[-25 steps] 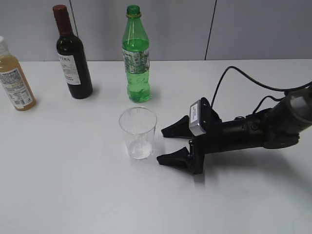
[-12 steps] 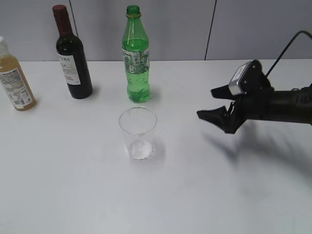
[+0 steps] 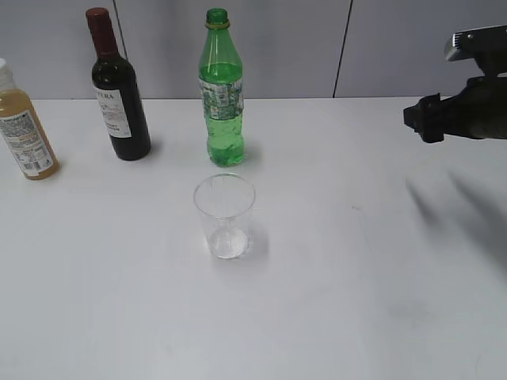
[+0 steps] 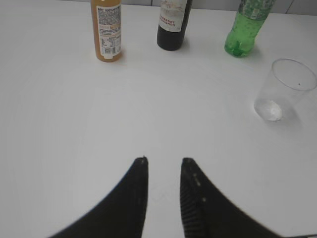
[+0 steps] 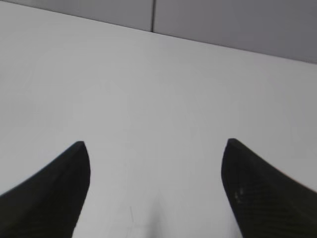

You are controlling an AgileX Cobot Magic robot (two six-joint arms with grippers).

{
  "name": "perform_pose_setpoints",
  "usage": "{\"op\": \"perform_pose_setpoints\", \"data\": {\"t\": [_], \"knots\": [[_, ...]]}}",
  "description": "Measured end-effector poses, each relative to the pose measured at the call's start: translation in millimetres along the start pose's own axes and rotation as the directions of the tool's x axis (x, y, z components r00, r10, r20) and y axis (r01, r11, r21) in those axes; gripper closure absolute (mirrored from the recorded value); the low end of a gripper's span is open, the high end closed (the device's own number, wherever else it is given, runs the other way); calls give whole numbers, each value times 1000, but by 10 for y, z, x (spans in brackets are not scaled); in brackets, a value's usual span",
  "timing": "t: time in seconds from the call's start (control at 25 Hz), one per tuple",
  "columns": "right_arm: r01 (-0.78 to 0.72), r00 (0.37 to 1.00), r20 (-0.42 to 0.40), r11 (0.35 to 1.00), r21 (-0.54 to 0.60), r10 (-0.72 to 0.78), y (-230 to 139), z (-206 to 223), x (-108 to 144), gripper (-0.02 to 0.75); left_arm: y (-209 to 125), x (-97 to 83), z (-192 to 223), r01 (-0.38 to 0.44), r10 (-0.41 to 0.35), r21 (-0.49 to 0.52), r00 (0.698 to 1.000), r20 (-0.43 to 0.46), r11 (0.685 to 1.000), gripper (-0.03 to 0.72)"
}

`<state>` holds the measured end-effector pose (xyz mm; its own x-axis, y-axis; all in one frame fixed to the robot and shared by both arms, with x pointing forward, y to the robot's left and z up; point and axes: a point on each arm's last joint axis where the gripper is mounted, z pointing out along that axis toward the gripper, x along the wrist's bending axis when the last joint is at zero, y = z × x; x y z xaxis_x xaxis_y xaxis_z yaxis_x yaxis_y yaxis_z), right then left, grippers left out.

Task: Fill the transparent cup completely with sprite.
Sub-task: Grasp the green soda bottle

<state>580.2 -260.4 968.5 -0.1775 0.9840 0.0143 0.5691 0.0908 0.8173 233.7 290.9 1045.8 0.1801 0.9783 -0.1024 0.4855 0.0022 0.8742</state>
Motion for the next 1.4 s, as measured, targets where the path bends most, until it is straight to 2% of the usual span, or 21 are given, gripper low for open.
{"op": "perform_pose_setpoints", "data": {"t": [0.2,0.44,0.6,0.84,1.0,1.16,1.4], "knots": [[-114,985,147,985,129,95,106,-259,-109,155,0,0,0,0,0,0,1000,0,1000,512],[-148,987,101,943,298,123,231,-584,-28,160,0,0,0,0,0,0,1000,0,1000,512],[-121,992,71,913,390,102,266,-992,28,162,0,0,0,0,0,0,1000,0,1000,512],[-86,996,29,929,360,81,346,-1805,117,164,0,0,0,0,0,0,1000,0,1000,512],[-76,997,17,966,249,74,298,-2303,166,163,0,0,0,0,0,0,1000,0,1000,512],[-68,998,11,985,160,67,12,-2703,211,163,0,0,0,0,0,0,1000,0,1000,512],[-67,998,10,988,140,66,-603,-2840,246,163,0,0,0,0,0,0,1000,0,1000,512]]}}
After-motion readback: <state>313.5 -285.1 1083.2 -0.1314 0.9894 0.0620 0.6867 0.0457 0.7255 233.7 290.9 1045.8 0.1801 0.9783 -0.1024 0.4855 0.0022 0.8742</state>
